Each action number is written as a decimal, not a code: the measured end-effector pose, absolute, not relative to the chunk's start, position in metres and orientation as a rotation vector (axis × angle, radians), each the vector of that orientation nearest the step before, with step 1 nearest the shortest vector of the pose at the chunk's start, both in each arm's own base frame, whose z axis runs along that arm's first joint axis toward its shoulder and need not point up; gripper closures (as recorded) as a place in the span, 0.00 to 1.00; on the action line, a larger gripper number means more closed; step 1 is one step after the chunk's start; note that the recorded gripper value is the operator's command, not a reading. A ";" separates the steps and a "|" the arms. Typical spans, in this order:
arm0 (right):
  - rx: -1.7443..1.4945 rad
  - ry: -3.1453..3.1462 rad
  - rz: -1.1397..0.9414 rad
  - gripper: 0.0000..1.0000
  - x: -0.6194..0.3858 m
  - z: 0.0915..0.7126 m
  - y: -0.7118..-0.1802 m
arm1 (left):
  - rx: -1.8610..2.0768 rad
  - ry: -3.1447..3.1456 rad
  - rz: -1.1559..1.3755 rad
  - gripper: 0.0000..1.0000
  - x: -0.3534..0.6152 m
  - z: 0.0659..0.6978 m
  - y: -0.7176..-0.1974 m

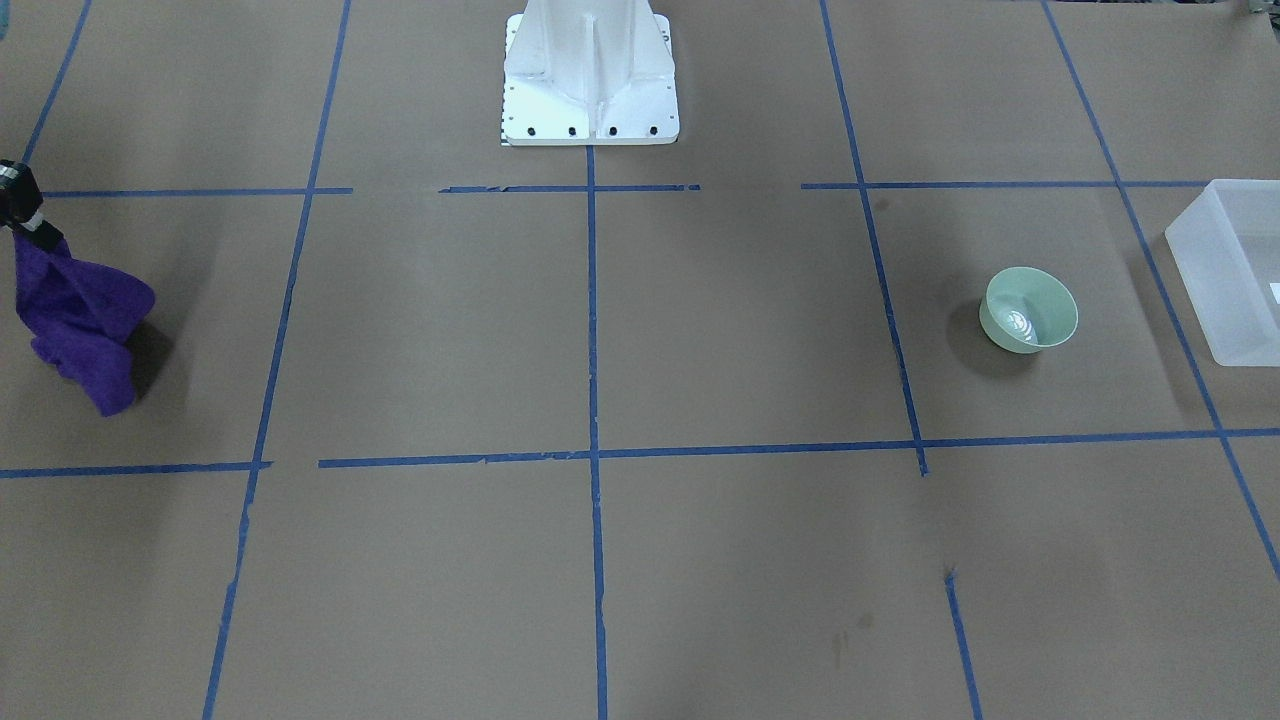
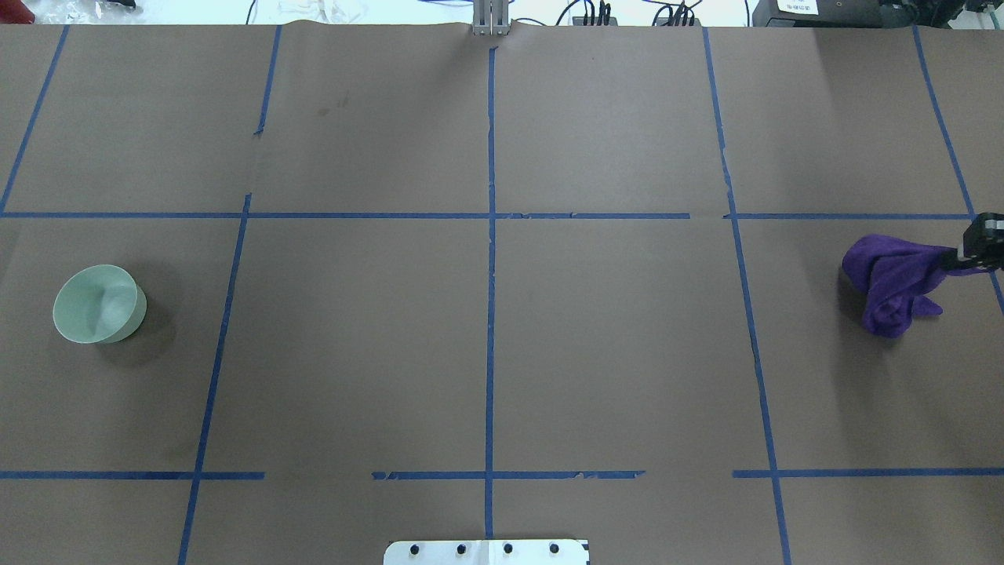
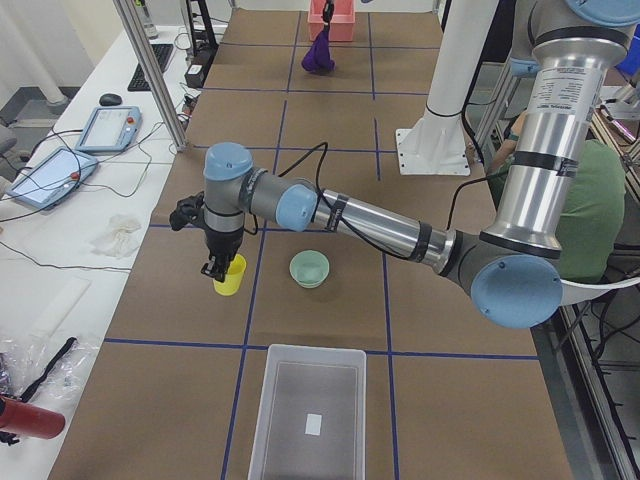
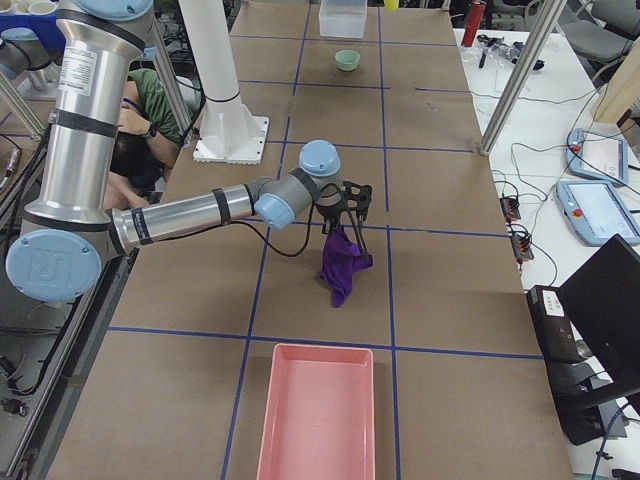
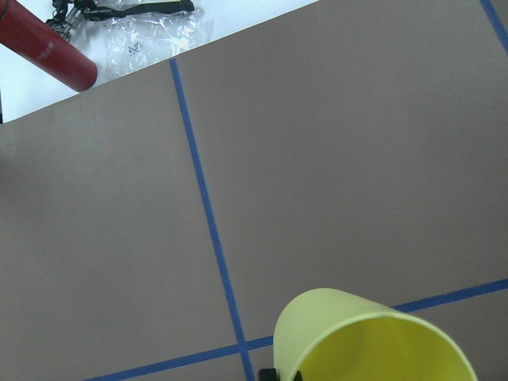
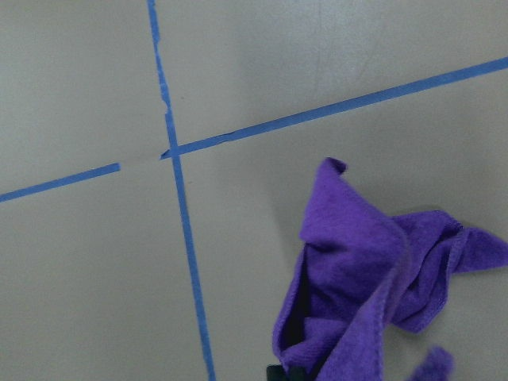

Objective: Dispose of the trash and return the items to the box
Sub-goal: 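Carry the purple cloth off the table edge to the pink bin with the right gripper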

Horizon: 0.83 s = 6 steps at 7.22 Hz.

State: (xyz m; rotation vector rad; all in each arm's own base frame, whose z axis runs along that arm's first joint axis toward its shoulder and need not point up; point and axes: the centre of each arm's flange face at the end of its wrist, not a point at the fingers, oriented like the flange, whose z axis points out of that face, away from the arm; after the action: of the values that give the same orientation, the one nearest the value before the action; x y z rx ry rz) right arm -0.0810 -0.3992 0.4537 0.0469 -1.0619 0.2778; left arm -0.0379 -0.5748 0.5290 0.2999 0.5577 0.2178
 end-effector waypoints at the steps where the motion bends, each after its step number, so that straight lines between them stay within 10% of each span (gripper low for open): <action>1: 0.059 -1.094 0.301 1.00 -0.060 0.445 -0.398 | 0.271 0.550 0.233 1.00 -0.050 0.557 -0.565; 6: 0.192 -0.930 0.198 1.00 0.042 0.465 -0.415 | 0.228 0.543 0.229 1.00 -0.077 0.618 -0.537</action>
State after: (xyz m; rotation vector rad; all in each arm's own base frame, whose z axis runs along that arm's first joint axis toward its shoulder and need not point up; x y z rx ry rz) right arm 0.0416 -0.4150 0.4649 0.1917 -0.9299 0.1984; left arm -0.0775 -0.5367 0.6183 0.2281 0.5427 0.2290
